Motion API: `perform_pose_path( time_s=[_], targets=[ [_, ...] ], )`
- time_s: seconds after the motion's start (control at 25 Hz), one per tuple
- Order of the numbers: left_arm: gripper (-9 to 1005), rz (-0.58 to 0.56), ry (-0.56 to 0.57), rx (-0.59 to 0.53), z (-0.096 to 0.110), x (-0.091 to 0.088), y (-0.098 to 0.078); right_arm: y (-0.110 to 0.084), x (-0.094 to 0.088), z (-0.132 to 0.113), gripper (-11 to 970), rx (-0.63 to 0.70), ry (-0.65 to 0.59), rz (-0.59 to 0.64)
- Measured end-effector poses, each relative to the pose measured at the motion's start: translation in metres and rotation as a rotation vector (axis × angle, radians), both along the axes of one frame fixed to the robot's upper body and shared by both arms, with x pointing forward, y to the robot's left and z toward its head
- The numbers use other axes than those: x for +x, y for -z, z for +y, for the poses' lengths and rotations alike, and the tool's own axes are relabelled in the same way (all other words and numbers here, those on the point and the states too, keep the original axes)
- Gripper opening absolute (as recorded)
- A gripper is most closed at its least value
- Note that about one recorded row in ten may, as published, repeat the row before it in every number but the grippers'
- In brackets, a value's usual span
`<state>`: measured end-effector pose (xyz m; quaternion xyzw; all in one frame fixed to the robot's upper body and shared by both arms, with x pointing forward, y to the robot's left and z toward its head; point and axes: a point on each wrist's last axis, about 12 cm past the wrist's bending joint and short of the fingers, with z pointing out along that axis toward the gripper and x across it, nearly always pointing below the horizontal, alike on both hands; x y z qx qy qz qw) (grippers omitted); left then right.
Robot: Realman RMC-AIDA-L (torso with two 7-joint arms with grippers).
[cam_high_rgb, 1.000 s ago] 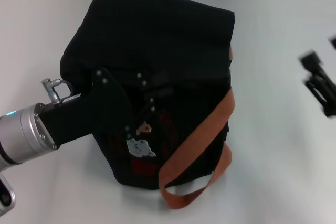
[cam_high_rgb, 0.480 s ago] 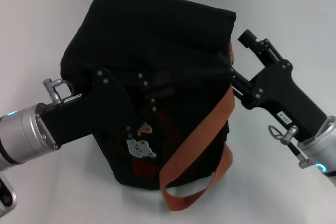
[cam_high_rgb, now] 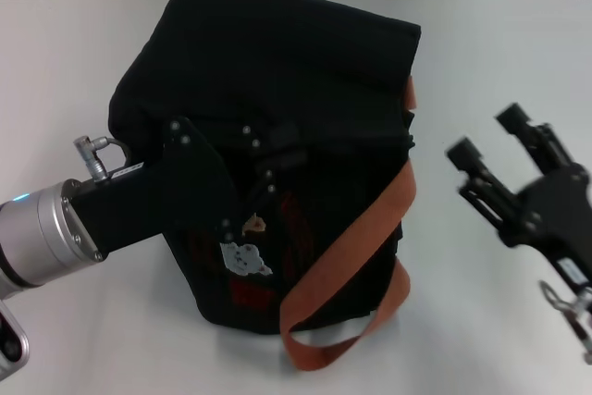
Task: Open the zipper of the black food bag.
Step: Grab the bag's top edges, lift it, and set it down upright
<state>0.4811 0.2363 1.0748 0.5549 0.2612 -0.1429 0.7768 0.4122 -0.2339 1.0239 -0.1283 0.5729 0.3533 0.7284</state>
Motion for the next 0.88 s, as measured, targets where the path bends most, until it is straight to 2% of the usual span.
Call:
perform_pose_path(
  time_s=[0.08,0.24,0.28,0.48,0.68,0.88],
  targets=[
    [85,-0.001,0.003,-0.001,-0.001,0.001,-0.001,0.0,-0.007,-0.01,832,-0.07,-0.004,-0.055],
    [85,0.0,0.004,-0.001,-0.001,0.001,-0.001,0.004,-0.01,-0.01,832,-0.162,0.023,-0.093],
    [85,0.002,0.002,-0.001,-0.001,0.001,0.0,0.006,-0.009,-0.006,832,-0.223,0.055,-0.122],
    [84,0.005,0.002,-0.003,-0.002,0.001,0.0,0.008,-0.003,0.007,832,-0.311,0.078,-0.174],
    [84,0.004,0.002,-0.003,-0.002,0.002,-0.001,0.008,0.003,0.022,832,-0.378,0.088,-0.213],
    [85,0.005,0.003,-0.005,-0.002,0.002,-0.001,0.01,0.009,0.026,832,-0.422,0.131,-0.21]
  ],
)
